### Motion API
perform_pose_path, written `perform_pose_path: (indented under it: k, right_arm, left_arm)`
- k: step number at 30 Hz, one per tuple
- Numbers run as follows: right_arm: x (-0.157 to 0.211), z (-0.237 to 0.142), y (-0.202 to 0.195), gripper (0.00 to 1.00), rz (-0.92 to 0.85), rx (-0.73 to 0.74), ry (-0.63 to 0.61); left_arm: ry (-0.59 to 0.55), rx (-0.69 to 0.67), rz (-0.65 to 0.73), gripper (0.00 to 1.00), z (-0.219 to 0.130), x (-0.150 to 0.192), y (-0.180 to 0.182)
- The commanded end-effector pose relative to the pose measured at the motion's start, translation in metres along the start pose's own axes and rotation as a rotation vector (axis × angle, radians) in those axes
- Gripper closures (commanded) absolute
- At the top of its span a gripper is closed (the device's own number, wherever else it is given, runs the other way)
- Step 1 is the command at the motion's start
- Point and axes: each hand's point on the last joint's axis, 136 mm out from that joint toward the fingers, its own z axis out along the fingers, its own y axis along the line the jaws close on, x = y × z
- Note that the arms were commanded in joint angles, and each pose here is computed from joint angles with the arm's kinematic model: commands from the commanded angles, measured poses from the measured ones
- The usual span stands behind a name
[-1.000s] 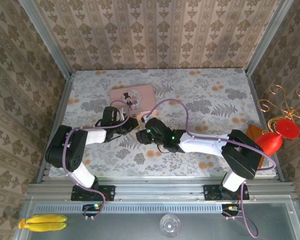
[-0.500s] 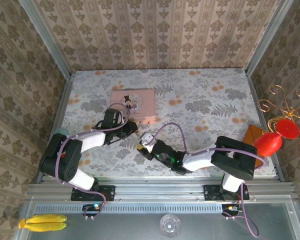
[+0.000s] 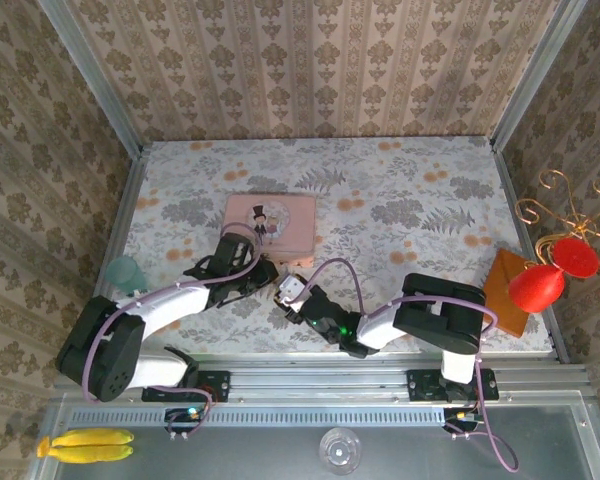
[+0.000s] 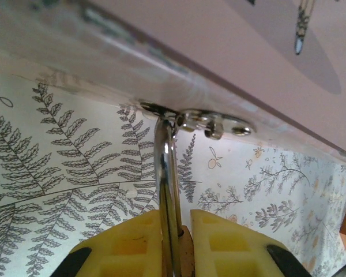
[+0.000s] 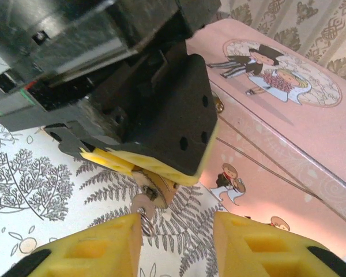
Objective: Unlock a padlock with a key
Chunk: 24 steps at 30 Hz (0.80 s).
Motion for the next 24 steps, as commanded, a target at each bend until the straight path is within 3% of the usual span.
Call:
perform_pose_path:
  k: [1, 24]
  right_arm:
    - [0.004, -0.002, -0.002, 0.64, 0.003, 0.033, -0.012]
    - [0.008, 0.005, 0.009, 0.77, -0.004, 0.054, -0.01]
  left_arm:
    - [-0.056, 0.075, 0.031, 1.0, -0.005, -0.012, -0.023]
    - [-0.031, 0.073, 0.039, 1.0, 0.0, 0.006, -0.032]
